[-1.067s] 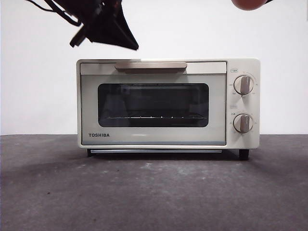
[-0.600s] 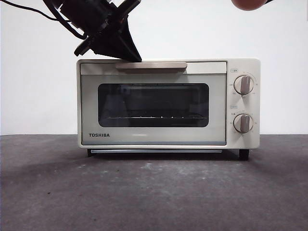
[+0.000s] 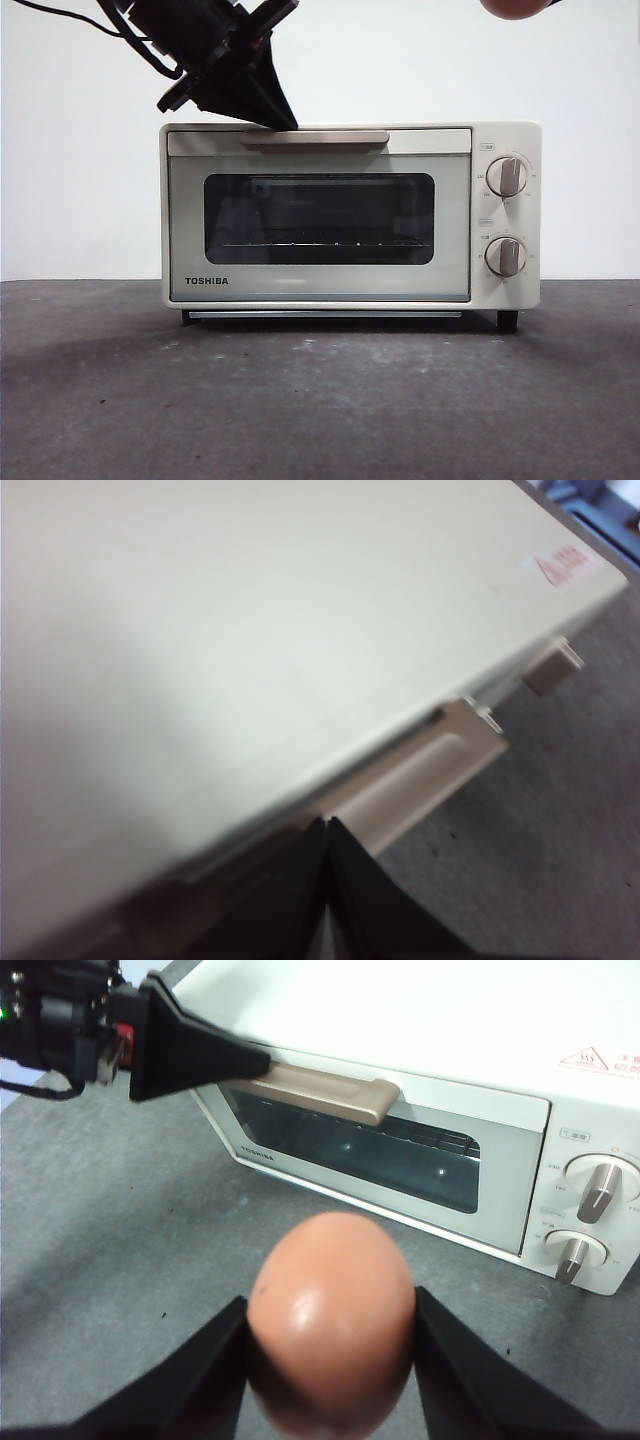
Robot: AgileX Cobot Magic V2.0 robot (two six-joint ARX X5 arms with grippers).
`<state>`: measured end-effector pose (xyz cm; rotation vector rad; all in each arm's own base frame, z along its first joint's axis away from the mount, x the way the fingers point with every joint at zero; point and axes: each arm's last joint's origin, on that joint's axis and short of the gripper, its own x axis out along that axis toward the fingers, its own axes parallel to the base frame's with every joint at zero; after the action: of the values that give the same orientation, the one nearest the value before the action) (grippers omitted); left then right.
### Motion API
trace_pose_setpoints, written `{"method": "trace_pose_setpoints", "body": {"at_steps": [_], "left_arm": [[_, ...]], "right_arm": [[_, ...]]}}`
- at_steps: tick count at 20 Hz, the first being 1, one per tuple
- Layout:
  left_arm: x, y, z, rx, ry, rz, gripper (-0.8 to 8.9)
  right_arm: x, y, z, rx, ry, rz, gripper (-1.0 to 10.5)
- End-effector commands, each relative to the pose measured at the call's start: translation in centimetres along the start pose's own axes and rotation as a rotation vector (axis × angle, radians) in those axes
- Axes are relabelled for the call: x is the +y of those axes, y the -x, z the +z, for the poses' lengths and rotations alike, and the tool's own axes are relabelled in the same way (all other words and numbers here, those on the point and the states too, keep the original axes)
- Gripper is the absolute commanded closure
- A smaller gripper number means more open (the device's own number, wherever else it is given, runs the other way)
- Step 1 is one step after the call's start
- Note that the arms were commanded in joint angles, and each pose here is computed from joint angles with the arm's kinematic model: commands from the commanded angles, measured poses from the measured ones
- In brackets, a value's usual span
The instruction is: Eggoven
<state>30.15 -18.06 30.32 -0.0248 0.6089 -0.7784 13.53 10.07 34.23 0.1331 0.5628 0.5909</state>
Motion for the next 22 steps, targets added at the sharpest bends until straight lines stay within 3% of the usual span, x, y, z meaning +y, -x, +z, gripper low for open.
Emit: {"method": "trace_pose_setpoints", "body": {"at_steps": [1, 15, 22], "left_arm": [[-0.7, -0.9, -0.7, 0.074, -0.028, -0.018, 8.08], [-5.5, -1.6, -3.4, 0.309, -0.036, -0.138, 8.08], [-7.0, -0.4, -3.3, 0.309, -0.01, -0.159, 8.08]], "right_arm": [[0.3, 0.1, 0.5, -0.028, 0.02, 0.011, 9.4], [0.2, 0.1, 0.5, -0.036, 0.02, -0.008, 9.4], [0.2, -0.2, 0.5, -0.029, 0.022, -0.018, 9.4]]}}
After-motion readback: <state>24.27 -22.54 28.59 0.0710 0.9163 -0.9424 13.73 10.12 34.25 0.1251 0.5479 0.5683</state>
